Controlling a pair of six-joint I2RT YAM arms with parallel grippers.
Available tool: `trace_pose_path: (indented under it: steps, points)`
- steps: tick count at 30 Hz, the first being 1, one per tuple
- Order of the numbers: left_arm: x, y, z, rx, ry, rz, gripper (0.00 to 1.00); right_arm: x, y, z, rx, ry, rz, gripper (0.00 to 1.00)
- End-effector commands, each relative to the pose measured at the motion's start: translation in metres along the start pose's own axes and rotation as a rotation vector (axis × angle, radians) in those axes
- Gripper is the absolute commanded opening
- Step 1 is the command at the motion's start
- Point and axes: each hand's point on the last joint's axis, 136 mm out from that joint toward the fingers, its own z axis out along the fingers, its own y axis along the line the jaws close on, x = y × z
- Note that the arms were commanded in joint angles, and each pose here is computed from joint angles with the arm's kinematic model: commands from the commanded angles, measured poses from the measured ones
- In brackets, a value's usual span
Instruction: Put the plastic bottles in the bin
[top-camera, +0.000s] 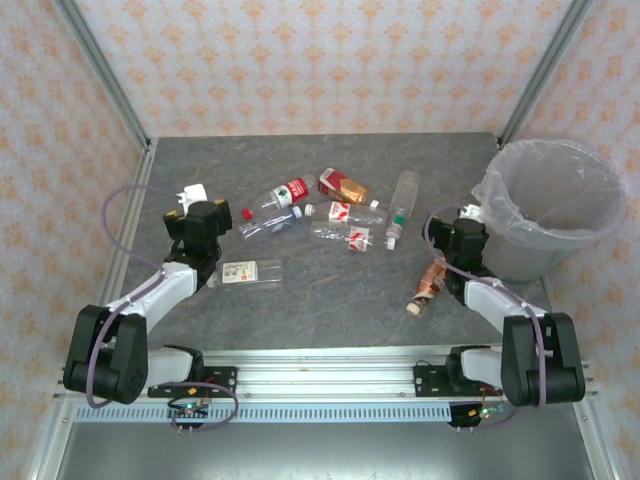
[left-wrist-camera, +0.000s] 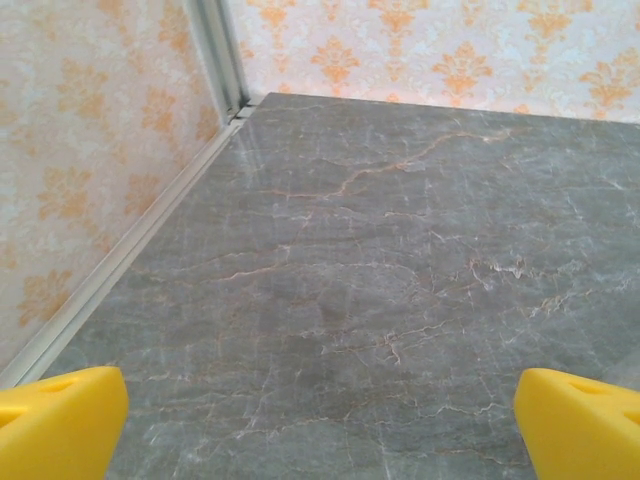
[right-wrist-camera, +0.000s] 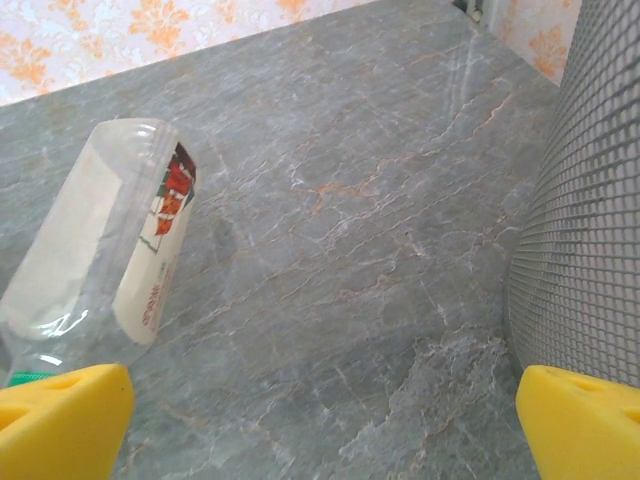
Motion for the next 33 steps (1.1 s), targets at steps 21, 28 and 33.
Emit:
trace_pose_path:
  steps: [21, 28, 33]
  points:
    - [0.033, 0.010, -0.062, 0.065, 0.294, -0.416, 1.00, 0.065, 0.005, -0.047, 0.127, 0.500, 0.373, 0.99]
    - [0.043, 0.004, -0.059, 0.080, 0.339, -0.402, 1.00, 0.094, -0.018, -0.063, 0.283, 0.595, 0.333, 0.99]
    - [0.048, 0.000, -0.058, 0.086, 0.362, -0.422, 1.00, 0.109, -0.017, -0.063, 0.303, 0.640, 0.328, 0.99]
